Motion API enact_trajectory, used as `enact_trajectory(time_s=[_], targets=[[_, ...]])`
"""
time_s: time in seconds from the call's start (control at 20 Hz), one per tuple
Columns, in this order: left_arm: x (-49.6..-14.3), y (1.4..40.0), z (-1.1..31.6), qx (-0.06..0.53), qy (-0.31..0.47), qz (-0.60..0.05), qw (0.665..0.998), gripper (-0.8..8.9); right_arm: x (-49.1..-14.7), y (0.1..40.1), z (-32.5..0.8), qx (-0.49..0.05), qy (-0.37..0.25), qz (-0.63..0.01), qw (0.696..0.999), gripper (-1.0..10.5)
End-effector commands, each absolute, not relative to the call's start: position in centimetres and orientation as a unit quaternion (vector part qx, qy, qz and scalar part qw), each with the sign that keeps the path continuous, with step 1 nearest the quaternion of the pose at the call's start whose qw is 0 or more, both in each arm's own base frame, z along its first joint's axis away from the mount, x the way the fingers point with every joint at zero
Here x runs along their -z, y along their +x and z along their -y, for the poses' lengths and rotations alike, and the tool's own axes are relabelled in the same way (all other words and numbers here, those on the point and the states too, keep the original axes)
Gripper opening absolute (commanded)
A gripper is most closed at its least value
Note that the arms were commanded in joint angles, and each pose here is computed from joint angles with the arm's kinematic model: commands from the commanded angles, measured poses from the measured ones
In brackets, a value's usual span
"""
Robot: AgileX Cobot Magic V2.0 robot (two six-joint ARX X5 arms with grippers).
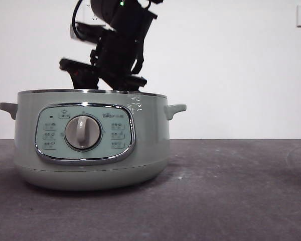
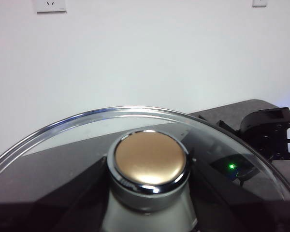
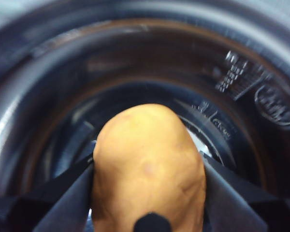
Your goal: Pick up the potato,open the lid,put the potato in the pot,close the lid
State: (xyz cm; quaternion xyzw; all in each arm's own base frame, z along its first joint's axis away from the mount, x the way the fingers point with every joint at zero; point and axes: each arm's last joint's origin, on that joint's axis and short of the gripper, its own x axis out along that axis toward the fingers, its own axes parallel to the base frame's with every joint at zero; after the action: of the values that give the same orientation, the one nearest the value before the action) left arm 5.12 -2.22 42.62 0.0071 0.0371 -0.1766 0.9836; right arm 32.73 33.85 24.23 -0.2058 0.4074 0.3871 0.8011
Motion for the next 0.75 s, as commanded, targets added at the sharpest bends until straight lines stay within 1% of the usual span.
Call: enact_trajectory(time_s=[0.05, 0.25, 0.4, 0.5, 0.55, 0.6, 0.65, 0.7, 0.75], targets=[[-43.4, 4.8, 2.1, 0.176, 0.004, -0.007, 0.984, -0.09, -23.2, 32.9, -34.2, -0.39, -0.215, -0.415, 0.794, -0.1], [-43.3, 5.3, 2.3, 0.176, 0.008, -0.019, 0.984, -0.09, -22.3, 32.9, -34.2, -0.392, -0.229, -0.425, 0.783, -0.1], [-43.1, 5.7, 2.5, 0.176, 0.011, -0.03, 0.984, -0.09, -21.2, 32.9, -34.2, -0.392, -0.244, -0.443, 0.768, -0.1], [-43.0, 5.8, 2.5, 0.176, 0.014, -0.039, 0.984, -0.09, -21.2, 32.8, -34.4, -0.394, -0.244, -0.441, 0.769, 0.1], [-42.9, 5.8, 2.5, 0.176, 0.015, -0.042, 0.983, -0.09, -21.2, 32.8, -34.4, -0.393, -0.245, -0.441, 0.769, 0.7], [-42.8, 5.8, 2.5, 0.175, 0.016, -0.045, 0.983, -0.09, -21.2, 32.8, -34.4, -0.39, -0.244, -0.442, 0.77, 2.7], [-42.8, 5.8, 2.5, 0.175, 0.016, -0.047, 0.983, -0.09, -21.2, 32.8, -34.4, -0.387, -0.24, -0.444, 0.772, 4.5], [-42.8, 5.8, 2.5, 0.175, 0.016, -0.047, 0.983, -0.09, -21.2, 32.8, -34.4, -0.386, -0.238, -0.444, 0.772, 5.1], [-42.8, 5.8, 2.5, 0.175, 0.016, -0.047, 0.983, -0.09, -21.2, 32.8, -34.4, -0.386, -0.238, -0.444, 0.773, 5.0]])
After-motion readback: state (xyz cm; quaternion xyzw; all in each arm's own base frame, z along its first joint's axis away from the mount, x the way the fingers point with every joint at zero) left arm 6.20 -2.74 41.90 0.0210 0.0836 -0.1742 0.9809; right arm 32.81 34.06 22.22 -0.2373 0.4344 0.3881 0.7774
